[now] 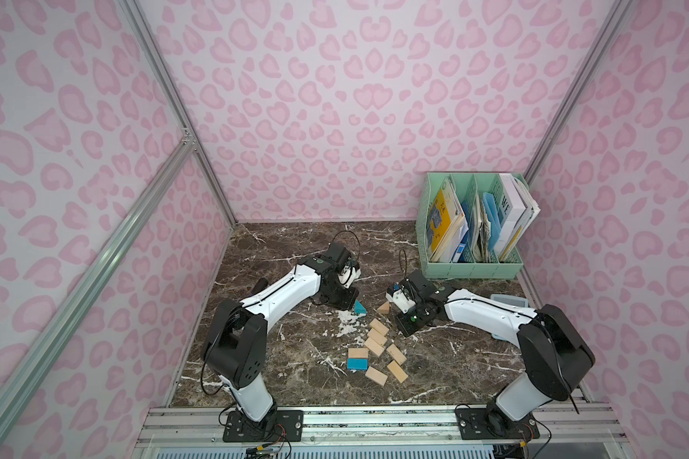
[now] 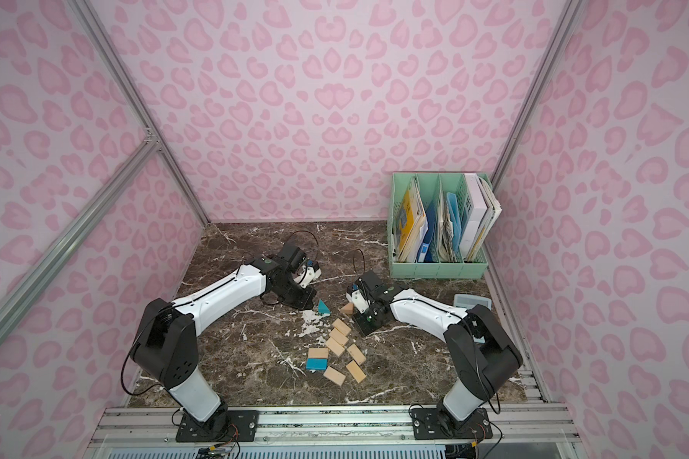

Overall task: Assemble a carrot with building blocks
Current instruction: Assemble the building block at the center of the board.

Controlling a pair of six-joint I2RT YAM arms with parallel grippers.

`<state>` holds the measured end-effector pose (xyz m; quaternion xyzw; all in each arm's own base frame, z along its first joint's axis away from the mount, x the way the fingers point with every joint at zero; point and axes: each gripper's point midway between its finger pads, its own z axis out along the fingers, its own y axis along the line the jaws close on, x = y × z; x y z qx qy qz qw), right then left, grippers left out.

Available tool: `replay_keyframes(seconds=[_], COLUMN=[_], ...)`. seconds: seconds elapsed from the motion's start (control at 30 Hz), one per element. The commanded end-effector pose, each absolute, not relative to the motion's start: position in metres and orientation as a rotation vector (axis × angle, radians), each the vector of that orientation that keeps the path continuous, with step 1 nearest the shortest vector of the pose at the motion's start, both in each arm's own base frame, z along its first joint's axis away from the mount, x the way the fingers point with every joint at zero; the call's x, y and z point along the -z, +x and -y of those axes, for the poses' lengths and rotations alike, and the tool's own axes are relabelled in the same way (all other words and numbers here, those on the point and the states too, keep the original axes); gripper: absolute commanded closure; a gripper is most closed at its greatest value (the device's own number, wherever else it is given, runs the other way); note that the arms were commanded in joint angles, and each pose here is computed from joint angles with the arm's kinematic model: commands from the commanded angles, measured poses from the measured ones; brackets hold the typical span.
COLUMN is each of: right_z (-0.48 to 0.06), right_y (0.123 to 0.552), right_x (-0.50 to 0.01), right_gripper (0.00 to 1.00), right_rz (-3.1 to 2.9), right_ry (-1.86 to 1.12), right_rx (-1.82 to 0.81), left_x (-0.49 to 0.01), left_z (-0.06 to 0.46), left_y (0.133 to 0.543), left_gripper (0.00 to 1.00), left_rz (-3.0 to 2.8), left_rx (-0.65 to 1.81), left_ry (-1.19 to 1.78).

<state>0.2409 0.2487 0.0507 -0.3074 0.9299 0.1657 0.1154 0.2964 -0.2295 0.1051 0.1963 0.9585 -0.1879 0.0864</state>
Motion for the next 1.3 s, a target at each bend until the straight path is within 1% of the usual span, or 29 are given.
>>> replay_keyframes(seconds=[0.0,0.17,0.2,0.27,0.37,0.43,0.63,0.8,0.87,0.9,0.97,1.0,1.03,1.1,1.2,1.27], right_z=[-0.249,-0.248,-0.249,-0.251,-0.255,-0.255,-0.251,-0.246,-0.245,-0.244,-0.242,-0.241,-0.241,-0.242,-0.245,-0.246], right_y=[0.24,0.226,0.222,0.214,0.206,0.203,0.199,0.2,0.203,0.205,0.208,0.209,0.21,0.211,0.209,0.207], right_x=[-0.054,-0.059,-0.061,-0.064,-0.071,-0.073,-0.079,-0.081,-0.079,-0.077,-0.073,-0.071,-0.07,-0.069,-0.068,-0.067], right_gripper=[0.9,0.92,0.9,0.85,0.82,0.82,0.81,0.81,0.78,0.74,0.71,0.69,0.67,0.66,0.74,0.75], right_rz=[-2.703,-2.678,-2.665,-2.644,-2.599,-2.593,-2.602,-2.607,-2.611,-2.617,-2.637,-2.646,-2.656,-2.667,-2.684,-2.688], right_ry=[-0.875,-0.861,-0.862,-0.871,-0.867,-0.848,-0.816,-0.781,-0.771,-0.767,-0.75,-0.737,-0.72,-0.683,-0.632,-0.614], right_rx=[-0.478,-0.484,-0.493,-0.508,-0.553,-0.57,-0.56,-0.528,-0.505,-0.488,-0.451,-0.441,-0.433,-0.441,-0.472,-0.475], left_x=[-0.11,-0.112,-0.112,-0.114,-0.115,-0.116,-0.118,-0.11,-0.11,-0.111,-0.113,-0.113,-0.111,-0.107,-0.103,-0.1], left_z=[0.229,0.224,0.221,0.219,0.22,0.226,0.248,0.258,0.259,0.258,0.256,0.253,0.25,0.245,0.245,0.246], left_y=[0.295,0.283,0.28,0.275,0.264,0.256,0.241,0.248,0.253,0.255,0.258,0.26,0.261,0.26,0.252,0.245], left_gripper=[1.0,1.0,1.0,0.97,0.88,0.85,0.85,0.85,0.85,0.82,0.68,0.6,0.54,0.51,0.53,0.54], left_rz=[-2.857,-2.898,-2.908,-2.922,-2.937,-2.93,-2.889,-2.899,-2.899,-2.893,-2.879,-2.872,-2.867,-2.864,-2.884,-2.884], left_rx=[0.584,0.589,0.552,0.47,0.407,0.404,0.425,0.415,0.38,0.358,0.314,0.28,0.248,0.218,0.253,0.303], left_ry=[0.478,0.374,0.37,0.372,0.36,0.356,0.405,0.475,0.527,0.551,0.606,0.63,0.652,0.679,0.699,0.701])
